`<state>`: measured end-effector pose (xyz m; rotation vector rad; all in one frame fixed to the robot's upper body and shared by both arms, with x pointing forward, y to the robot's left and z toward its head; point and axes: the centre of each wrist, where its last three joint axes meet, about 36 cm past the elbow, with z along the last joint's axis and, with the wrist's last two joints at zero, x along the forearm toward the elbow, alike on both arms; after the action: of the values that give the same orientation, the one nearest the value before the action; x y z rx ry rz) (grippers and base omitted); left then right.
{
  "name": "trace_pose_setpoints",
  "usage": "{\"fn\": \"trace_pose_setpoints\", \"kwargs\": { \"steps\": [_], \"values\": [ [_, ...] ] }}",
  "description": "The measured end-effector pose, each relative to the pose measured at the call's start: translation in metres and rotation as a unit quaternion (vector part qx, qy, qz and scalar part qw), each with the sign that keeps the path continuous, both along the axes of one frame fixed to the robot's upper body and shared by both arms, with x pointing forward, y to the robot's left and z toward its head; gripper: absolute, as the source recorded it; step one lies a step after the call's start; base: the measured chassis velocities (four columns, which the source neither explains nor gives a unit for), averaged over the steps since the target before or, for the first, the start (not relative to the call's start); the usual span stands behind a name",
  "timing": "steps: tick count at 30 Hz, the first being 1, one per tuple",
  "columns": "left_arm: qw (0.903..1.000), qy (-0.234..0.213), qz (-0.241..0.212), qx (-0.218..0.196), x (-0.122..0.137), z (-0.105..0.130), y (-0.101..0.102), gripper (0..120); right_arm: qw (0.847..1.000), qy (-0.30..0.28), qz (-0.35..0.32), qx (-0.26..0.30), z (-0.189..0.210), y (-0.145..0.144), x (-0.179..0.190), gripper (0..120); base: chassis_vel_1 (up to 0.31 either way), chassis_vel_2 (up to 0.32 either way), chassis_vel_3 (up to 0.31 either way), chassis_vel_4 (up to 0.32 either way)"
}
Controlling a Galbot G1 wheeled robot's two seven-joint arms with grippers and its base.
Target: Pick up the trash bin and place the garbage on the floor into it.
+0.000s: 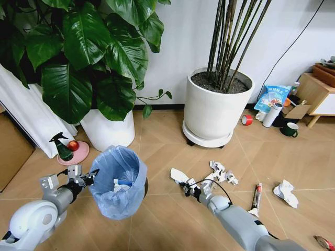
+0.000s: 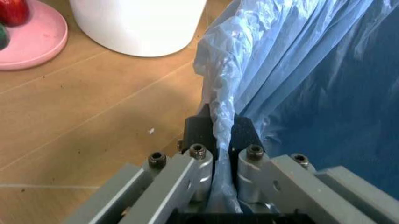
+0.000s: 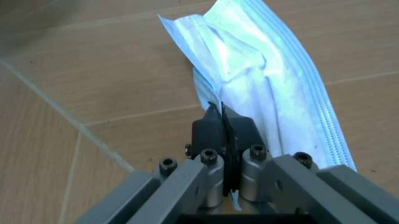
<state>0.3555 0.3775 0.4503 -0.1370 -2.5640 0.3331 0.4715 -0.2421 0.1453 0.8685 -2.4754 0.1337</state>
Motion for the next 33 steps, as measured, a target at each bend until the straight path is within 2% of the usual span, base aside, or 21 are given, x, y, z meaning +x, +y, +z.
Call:
{"fn": "trace_pose_setpoints", "kwargs": {
  "steps": [6,7,8,10,11,13,14,15,17,18,19,21,23,24,26,27,29,30,33],
  "values": [
    [1.0000,0.003,-0.006,0.007,-0.001,0.001,0.000,0,0.999,-0.034,-0.006,0.026,0.019,-0.011,0.008,0,0.000,0.000,0.000,0.000],
    [0.9998,0.006,-0.014,0.016,-0.002,0.002,0.001,0,0.997,-0.060,-0.005,0.039,0.035,-0.026,0.012,0,0.000,0.000,0.000,0.000],
    [0.9998,0.006,-0.014,0.016,-0.002,0.002,0.001,0,0.997,-0.060,-0.005,0.039,0.035,-0.026,0.012,0,0.000,0.000,0.000,0.000],
    [0.9994,0.007,-0.024,0.025,0.000,0.005,0.001,0,0.995,-0.094,-0.003,0.044,0.059,-0.055,0.011,0,0.000,0.000,0.000,0.000],
    [0.9994,0.007,-0.024,0.025,0.000,0.005,0.001,0,0.995,-0.094,-0.003,0.044,0.059,-0.055,0.011,0,0.000,0.000,0.000,0.000],
    [0.9990,0.006,-0.035,0.026,0.006,0.007,-0.001,0,0.989,-0.132,0.009,0.061,0.091,-0.072,0.006,0,0.000,0.000,0.000,0.000],
    [0.9990,0.006,-0.035,0.026,0.006,0.007,-0.001,0,0.989,-0.132,0.009,0.061,0.091,-0.072,0.006,0,0.000,0.000,0.000,0.000],
    [0.9989,0.005,-0.040,0.026,0.009,0.007,-0.002,0,0.985,-0.153,0.018,0.077,0.108,-0.073,0.003,0,0.000,0.000,0.000,0.000],
    [0.9988,0.001,-0.046,0.019,0.013,0.004,-0.005,0,0.968,-0.203,0.049,0.139,0.141,-0.064,-0.003,0,0.000,0.000,0.000,0.000],
    [0.9988,0.001,-0.046,0.019,0.013,0.004,-0.005,0,0.968,-0.203,0.049,0.139,0.141,-0.064,-0.003,0,0.000,0.000,0.000,0.000],
    [0.9987,0.002,-0.048,0.017,0.014,0.001,-0.005,0,0.962,-0.214,0.059,0.161,0.150,-0.060,-0.004,0,0.000,0.000,0.000,0.000],
    [0.9984,0.007,-0.056,0.012,0.017,-0.006,-0.011,0,0.938,-0.241,0.091,0.232,0.181,-0.044,-0.007,0,0.000,0.000,0.000,0.000],
    [0.9982,0.008,-0.059,0.011,0.017,-0.007,-0.012,0,0.933,-0.245,0.100,0.245,0.188,-0.039,-0.008,0,0.000,0.000,0.000,0.000],
    [0.9977,0.009,-0.066,0.010,0.021,-0.009,-0.017,0,0.918,-0.256,0.125,0.276,0.205,-0.024,-0.007,0,0.000,0.000,0.000,0.000],
    [0.9972,0.007,-0.073,0.010,0.026,-0.009,-0.021,0,0.899,-0.263,0.158,0.312,0.228,-0.004,-0.004,0,0.000,0.000,0.000,0.000],
    [0.9972,0.007,-0.073,0.010,0.026,-0.009,-0.021,0,0.899,-0.263,0.158,0.312,0.228,-0.004,-0.004,0,0.000,0.000,0.000,0.000],
    [0.9968,0.007,-0.078,0.012,0.029,-0.009,-0.022,0,0.886,-0.266,0.184,0.333,0.245,0.011,0.000,0,0.000,0.000,0.000,0.000],
    [0.9965,0.007,-0.082,0.016,0.030,-0.008,-0.023,0,0.874,-0.267,0.211,0.346,0.260,0.024,0.007,0,0.000,0.000,0.000,0.000],
    [0.9960,0.008,-0.087,0.019,0.031,-0.007,-0.022,0,0.865,-0.262,0.242,0.352,0.269,0.038,0.014,0,0.000,0.000,0.000,0.000]
  ]
}}
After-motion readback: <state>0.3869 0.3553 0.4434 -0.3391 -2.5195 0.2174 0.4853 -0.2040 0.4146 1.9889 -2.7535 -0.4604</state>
